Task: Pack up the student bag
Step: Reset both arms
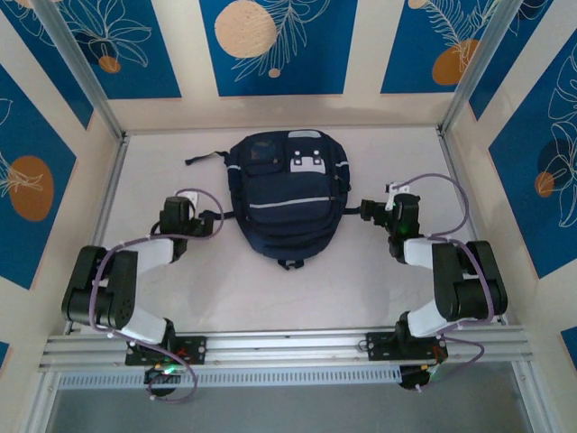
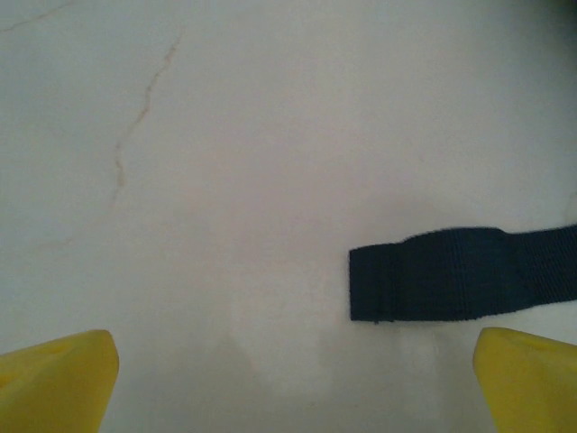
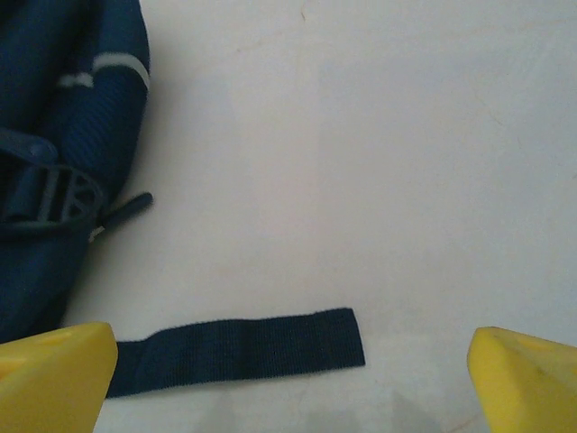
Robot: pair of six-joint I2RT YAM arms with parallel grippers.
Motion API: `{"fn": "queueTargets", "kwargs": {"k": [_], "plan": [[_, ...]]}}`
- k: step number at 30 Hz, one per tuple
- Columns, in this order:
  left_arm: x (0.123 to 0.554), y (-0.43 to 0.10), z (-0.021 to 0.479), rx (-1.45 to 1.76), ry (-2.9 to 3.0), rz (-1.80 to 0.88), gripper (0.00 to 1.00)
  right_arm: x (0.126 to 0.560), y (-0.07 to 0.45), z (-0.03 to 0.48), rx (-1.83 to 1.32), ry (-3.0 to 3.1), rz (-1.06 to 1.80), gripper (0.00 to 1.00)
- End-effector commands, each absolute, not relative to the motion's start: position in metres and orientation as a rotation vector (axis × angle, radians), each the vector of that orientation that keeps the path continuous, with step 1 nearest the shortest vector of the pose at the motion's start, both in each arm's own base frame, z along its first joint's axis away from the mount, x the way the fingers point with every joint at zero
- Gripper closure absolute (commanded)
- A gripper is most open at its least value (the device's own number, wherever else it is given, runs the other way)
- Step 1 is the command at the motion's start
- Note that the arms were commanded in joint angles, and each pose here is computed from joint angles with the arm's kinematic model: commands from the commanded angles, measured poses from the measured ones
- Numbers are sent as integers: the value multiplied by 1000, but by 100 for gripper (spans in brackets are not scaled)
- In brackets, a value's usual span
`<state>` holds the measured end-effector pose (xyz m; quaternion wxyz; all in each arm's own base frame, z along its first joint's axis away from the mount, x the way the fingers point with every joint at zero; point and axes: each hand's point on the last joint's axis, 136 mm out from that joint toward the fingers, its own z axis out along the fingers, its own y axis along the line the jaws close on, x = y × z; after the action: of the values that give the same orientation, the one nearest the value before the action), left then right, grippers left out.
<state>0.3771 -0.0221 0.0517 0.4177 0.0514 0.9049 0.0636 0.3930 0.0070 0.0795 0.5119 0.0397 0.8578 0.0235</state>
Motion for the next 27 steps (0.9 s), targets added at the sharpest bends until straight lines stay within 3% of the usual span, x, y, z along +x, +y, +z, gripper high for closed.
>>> {"fn": "queueTargets", "kwargs": {"k": [1, 8, 27], "plan": [[413, -27, 94, 139, 2019, 120, 0, 395, 8, 97, 92, 1887, 113, 1], [390, -19, 94, 88, 1880, -13, 0, 395, 4, 94, 123, 1928, 48, 1], [396, -16, 93, 75, 1900, 16, 0, 397, 6, 93, 113, 1937, 54, 1]]}}
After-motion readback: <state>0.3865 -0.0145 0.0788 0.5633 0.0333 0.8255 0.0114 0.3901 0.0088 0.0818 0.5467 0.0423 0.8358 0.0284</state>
